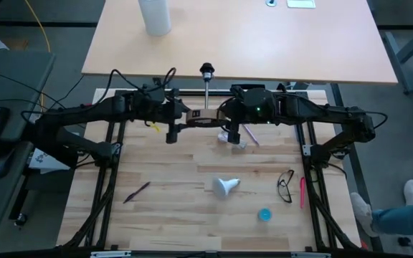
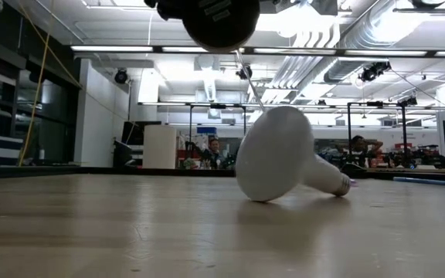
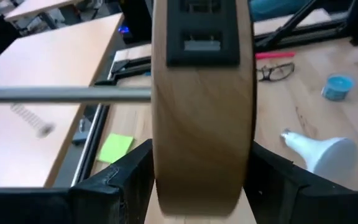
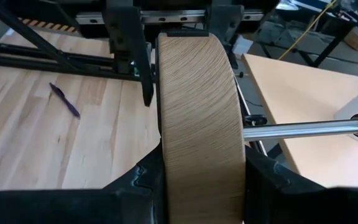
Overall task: Screw lightbulb
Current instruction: Insert the light bulb into the lamp
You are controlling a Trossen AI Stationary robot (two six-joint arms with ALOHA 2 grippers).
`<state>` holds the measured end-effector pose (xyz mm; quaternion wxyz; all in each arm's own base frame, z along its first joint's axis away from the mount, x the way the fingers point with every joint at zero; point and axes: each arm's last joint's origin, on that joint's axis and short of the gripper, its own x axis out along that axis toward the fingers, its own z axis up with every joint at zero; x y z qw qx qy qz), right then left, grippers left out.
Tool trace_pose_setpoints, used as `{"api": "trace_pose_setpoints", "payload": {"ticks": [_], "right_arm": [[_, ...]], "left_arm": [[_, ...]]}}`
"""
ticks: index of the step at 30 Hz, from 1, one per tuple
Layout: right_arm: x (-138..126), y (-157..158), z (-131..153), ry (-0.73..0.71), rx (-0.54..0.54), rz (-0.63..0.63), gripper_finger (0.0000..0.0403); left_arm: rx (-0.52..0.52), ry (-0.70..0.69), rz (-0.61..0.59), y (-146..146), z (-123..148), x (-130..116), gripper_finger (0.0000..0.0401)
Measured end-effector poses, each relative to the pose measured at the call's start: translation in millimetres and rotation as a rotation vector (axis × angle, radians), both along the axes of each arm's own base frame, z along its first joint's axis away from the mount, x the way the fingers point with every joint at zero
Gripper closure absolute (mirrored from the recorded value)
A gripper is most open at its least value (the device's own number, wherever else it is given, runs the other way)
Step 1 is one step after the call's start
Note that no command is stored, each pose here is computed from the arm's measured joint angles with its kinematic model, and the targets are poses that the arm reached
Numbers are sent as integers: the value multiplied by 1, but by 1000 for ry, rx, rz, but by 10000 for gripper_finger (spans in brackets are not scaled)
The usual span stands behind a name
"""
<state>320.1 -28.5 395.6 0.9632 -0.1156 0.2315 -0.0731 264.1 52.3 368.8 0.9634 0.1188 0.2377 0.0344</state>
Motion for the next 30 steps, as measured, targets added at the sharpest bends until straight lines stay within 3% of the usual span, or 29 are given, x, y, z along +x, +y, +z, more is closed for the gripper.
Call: {"api": "trace_pose_setpoints", "payload": {"ticks": [6, 11, 20, 26, 30], "right_arm": [[0, 0, 0, 1, 2, 7, 275], [0, 0, 0, 0, 16, 8, 275], [0, 4, 0, -2, 24, 14, 273], [-10, 4, 6, -5, 78, -50, 151], [-25, 3, 7, 30, 130, -143, 126]], "left_arm": [[-18, -21, -11, -1, 2, 0, 203], [-14, -23, 11, 0, 2, 0, 284], [21, 6, 22, 0, 1, -1, 285], [118, 223, -26, -1, -14, -16, 285], [161, 322, -36, -2, -17, -27, 285]]}}
